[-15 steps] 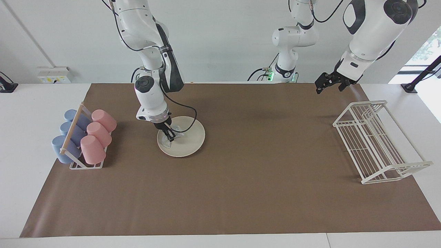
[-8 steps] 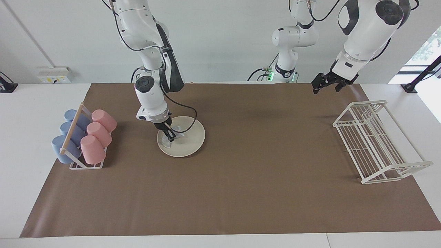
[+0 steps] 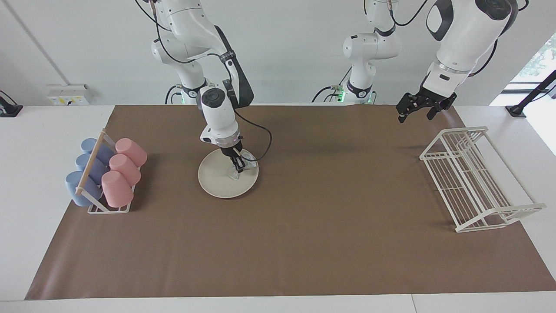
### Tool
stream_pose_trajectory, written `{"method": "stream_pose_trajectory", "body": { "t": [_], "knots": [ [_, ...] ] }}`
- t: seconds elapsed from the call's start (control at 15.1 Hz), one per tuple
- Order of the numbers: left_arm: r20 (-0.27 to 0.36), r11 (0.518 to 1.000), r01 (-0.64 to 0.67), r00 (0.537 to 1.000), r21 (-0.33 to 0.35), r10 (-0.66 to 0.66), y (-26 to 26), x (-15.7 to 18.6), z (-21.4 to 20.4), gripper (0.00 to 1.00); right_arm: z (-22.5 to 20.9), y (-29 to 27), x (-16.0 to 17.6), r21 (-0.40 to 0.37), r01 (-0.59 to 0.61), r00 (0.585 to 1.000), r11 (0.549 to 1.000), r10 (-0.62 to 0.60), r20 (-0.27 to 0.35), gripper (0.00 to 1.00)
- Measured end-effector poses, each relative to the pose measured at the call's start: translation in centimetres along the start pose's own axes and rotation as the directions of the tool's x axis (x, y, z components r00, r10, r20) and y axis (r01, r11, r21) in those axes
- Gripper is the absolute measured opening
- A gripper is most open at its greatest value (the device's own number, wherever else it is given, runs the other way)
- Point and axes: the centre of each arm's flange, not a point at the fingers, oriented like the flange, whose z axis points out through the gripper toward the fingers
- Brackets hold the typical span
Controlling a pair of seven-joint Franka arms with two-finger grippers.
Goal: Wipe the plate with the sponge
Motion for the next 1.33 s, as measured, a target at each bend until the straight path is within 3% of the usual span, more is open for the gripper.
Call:
{"method": "stream_pose_trajectory", "body": {
  "t": [0.33, 0.6, 0.8, 0.99, 1.33],
  "knots": [
    [0.010, 1.000, -0.008, 1.000, 0.002, 0.008, 0.4, -0.1, 0.5, 1.00, -0.8, -0.8, -0.1, 0.005, -0.010, 1.000, 1.000, 0.010, 0.003, 0.11],
    [0.017, 1.000, -0.011, 1.000, -0.029, 0.012, 1.1, -0.3, 0.6, 1.00, -6.6, -3.9, -1.1, -0.055, -0.057, 0.998, 0.997, 0.059, 0.031, 0.11],
    [0.057, 0.976, 0.023, 0.998, -0.215, -0.011, 2.6, -0.7, 0.9, 1.00, -12.8, -5.9, -2.3, -0.085, -0.100, 0.994, 0.991, 0.104, 0.046, 0.11],
    [0.109, 0.920, 0.070, 0.994, -0.386, -0.030, 3.9, -1.5, 1.4, 1.00, -17.0, -7.4, -4.7, -0.066, -0.136, 0.989, 0.989, 0.139, 0.045, 0.11],
    [0.127, 0.766, 0.109, 0.991, -0.633, -0.037, 7.7, -3.2, 3.6, 1.00, -18.7, -8.6, -10.5, -0.019, -0.279, 0.960, 0.960, 0.279, 0.014, 0.11]
  ]
}}
